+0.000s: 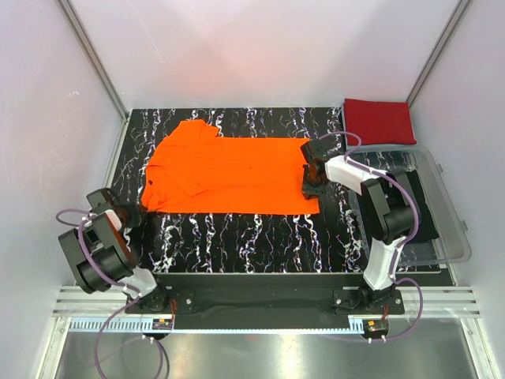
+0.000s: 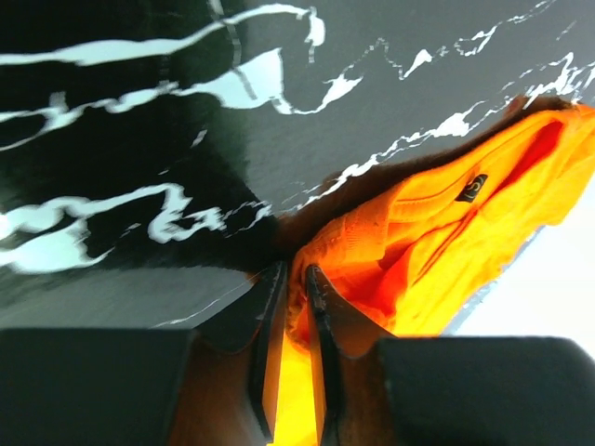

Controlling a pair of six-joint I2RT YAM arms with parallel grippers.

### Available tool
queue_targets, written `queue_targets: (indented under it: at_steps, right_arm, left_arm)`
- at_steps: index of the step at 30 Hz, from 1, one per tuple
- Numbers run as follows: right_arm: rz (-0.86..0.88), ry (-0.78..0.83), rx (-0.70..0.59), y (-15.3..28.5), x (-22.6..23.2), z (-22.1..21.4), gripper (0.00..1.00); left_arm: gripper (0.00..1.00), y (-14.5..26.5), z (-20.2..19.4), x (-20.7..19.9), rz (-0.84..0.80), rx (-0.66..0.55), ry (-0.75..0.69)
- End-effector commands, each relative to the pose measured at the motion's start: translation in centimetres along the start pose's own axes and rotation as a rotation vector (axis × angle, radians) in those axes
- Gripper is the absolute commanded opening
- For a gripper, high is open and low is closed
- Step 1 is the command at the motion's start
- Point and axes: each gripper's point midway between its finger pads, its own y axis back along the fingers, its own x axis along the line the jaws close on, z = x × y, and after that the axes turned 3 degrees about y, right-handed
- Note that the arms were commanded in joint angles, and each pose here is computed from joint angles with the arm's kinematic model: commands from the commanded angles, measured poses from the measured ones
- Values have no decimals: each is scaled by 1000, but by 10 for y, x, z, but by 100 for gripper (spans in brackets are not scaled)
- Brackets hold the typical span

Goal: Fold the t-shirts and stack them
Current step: Fold the tshirt

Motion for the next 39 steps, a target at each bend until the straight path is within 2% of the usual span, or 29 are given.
queue_targets:
  at_steps: [1, 6, 12, 21, 32, 35, 37, 39]
  right_arm:
    - [65, -28, -62, 32, 15, 19, 16]
    - [97, -38, -66, 42, 27, 16, 16]
    - [111, -27, -33, 35, 39, 5, 16]
    - [117, -4, -6, 27, 54, -5, 16]
    - [107, 5, 19, 14, 52, -16, 15]
    - [94, 12, 22, 11, 49, -19, 15]
    - [72, 18, 17, 10, 44, -19, 15]
    - [45, 25, 25, 7, 37, -25, 15]
  left_arm:
    - [21, 13, 12, -4, 14, -75, -57]
    - [20, 25, 8, -2, -1, -81, -65]
    - [27, 22, -1, 1, -14, -39, -37]
    - [28, 11, -13, 1, -21, 18, 17]
    - [27, 5, -15, -8, -35, 17, 17]
    - [19, 4, -14, -10, -37, 14, 16]
    - [6, 5, -12, -13, -41, 10, 15]
    - [0, 5, -11, -15, -43, 3, 8]
